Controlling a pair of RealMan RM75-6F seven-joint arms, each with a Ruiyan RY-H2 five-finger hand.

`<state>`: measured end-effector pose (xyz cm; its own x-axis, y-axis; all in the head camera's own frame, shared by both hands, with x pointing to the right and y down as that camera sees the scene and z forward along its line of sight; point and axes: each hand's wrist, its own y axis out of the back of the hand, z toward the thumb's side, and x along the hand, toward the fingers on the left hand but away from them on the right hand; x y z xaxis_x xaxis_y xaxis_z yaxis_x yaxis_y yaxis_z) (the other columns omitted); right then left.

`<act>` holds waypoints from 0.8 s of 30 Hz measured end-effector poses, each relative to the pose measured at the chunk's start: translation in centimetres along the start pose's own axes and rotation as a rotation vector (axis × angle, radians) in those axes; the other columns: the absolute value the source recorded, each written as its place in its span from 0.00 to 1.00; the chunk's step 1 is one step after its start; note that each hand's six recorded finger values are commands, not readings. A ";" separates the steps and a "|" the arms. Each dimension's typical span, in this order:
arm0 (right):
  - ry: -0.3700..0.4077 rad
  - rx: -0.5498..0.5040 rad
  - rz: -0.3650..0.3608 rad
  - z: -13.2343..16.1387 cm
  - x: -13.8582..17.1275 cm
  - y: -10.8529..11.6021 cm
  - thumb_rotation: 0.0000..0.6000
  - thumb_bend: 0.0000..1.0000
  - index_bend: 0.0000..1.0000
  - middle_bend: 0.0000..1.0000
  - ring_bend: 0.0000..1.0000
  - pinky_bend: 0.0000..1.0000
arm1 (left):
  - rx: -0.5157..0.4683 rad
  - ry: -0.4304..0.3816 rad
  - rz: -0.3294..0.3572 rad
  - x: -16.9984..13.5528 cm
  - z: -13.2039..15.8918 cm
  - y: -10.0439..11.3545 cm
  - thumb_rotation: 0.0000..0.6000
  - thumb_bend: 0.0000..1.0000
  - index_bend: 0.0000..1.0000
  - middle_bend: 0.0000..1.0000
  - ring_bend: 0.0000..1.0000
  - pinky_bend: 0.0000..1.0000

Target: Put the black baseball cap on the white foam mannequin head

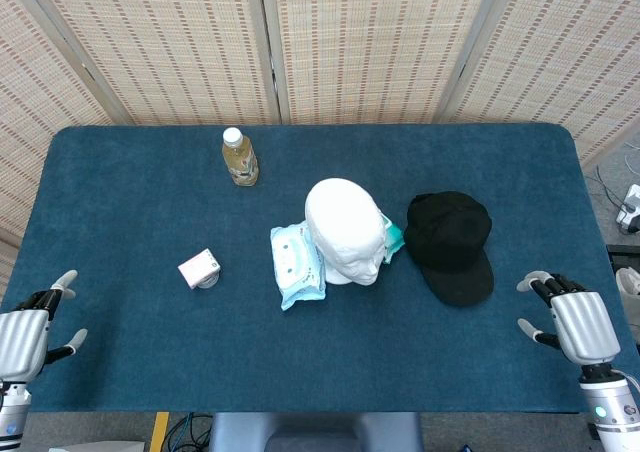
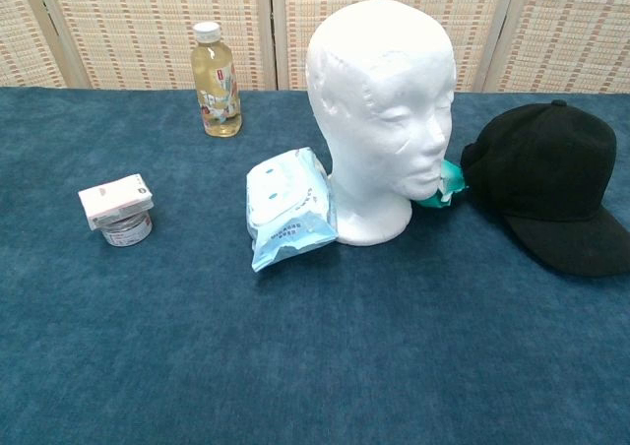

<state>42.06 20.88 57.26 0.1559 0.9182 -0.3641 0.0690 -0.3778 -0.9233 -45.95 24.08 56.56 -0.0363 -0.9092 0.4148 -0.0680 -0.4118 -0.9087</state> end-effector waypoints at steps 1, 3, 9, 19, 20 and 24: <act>0.002 -0.007 -0.003 0.1 0.0 0.1 1.00 0.06 0.41 0.36 0.35 0.50 | -0.002 0.000 0.001 0.0 0.0 0.0 1.00 0.19 0.15 0.34 0.31 0.47; 0.003 -0.010 -0.006 0.2 0.1 0.2 1.00 0.06 0.41 0.36 0.35 0.50 | -0.007 0.000 0.003 0.0 0.0 0.1 1.00 0.19 0.16 0.35 0.31 0.47; 0.002 -0.012 -0.002 0.1 0.0 0.1 1.00 0.06 0.41 0.37 0.35 0.50 | 0.003 0.017 -0.017 -0.2 -0.2 0.0 1.00 0.19 0.16 0.37 0.31 0.47; -0.038 -0.014 -0.045 0.4 -0.4 0.0 1.00 0.06 0.41 0.52 0.42 0.54 | -0.002 0.036 -0.031 -0.6 -0.4 0.0 1.00 0.19 0.17 0.41 0.32 0.47; -0.039 -0.012 -0.050 0.5 -0.5 0.0 1.00 0.06 0.42 0.55 0.44 0.56 | -0.003 0.036 -0.031 -0.6 -0.4 0.0 1.00 0.19 0.17 0.41 0.32 0.47; -0.044 0.034 -0.049 0.2 -0.6 -0.5 1.00 0.05 0.49 0.62 0.50 0.61 | -0.010 0.035 -0.028 -0.6 -0.3 0.1 1.00 0.19 0.17 0.41 0.32 0.47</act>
<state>41.72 20.52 57.88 0.1093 0.9402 -0.3225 0.0422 -0.3285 -0.9435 -46.26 24.57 56.23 -0.0689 -0.8947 0.4414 -0.0796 -0.4361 -0.8964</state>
